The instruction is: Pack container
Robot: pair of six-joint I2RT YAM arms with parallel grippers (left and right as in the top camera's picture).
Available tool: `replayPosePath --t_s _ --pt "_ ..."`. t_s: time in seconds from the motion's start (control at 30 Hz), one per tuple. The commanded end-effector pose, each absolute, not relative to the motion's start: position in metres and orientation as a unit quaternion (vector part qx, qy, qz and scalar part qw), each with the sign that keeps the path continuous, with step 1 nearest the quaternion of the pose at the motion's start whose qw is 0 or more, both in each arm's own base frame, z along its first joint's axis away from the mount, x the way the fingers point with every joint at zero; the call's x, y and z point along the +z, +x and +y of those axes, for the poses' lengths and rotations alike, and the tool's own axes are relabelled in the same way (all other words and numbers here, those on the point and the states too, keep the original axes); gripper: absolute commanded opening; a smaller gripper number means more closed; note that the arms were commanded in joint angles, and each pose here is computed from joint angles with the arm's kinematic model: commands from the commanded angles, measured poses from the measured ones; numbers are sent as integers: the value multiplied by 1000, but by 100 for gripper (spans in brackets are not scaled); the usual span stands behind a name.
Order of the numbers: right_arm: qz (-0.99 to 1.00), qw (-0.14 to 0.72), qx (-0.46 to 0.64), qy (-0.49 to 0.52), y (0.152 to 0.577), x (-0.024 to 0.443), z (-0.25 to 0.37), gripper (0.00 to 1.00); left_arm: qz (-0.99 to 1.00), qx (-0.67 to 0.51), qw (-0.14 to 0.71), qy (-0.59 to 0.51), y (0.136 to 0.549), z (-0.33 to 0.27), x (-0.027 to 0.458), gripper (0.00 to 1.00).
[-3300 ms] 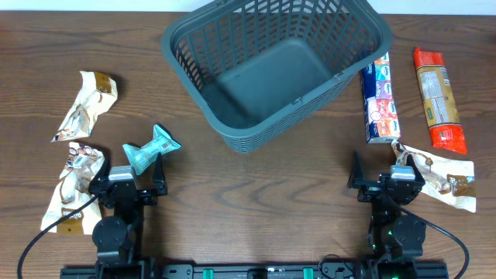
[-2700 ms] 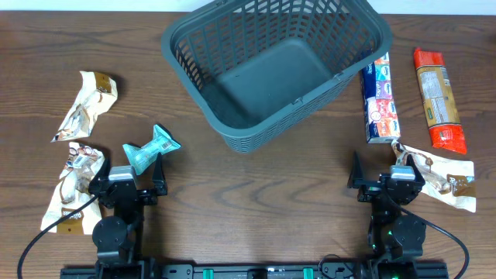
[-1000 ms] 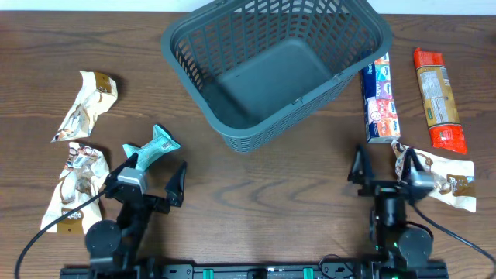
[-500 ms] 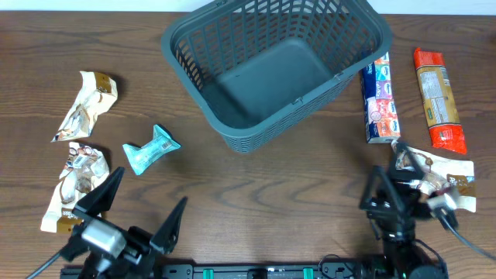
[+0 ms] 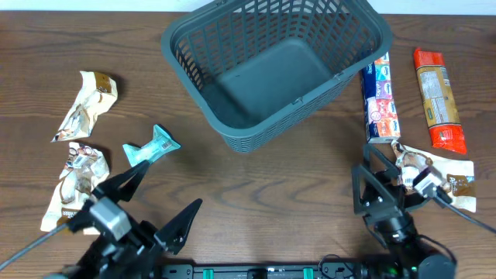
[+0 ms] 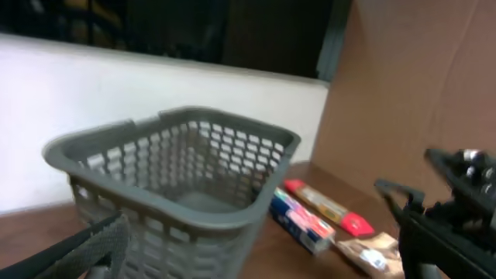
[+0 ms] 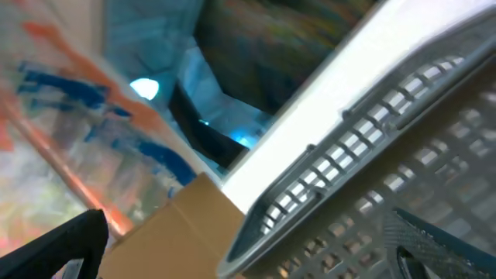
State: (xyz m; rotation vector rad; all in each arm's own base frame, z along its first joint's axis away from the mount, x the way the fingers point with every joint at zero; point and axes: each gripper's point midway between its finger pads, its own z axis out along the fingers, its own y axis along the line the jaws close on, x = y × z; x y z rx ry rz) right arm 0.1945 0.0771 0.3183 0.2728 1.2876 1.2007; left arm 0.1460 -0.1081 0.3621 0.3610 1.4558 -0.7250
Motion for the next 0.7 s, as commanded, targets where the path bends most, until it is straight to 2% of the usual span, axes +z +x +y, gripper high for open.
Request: replayPosePath --t_s 0.0,0.17,0.4,0.5,0.67 --pt "553 686 461 100 170 381 65 99 662 -327 649 181 144 -114 365 99" --pt "606 693 362 148 157 435 40 99 736 -277 592 175 150 -105 338 99" --pt "733 588 245 239 166 462 13 99 846 -176 497 80 151 -64 297 98" --pt "794 532 190 223 172 463 11 99 886 -174 428 35 142 -58 276 99" --pt "887 416 150 137 172 444 27 99 892 -278 351 63 120 -92 268 99"
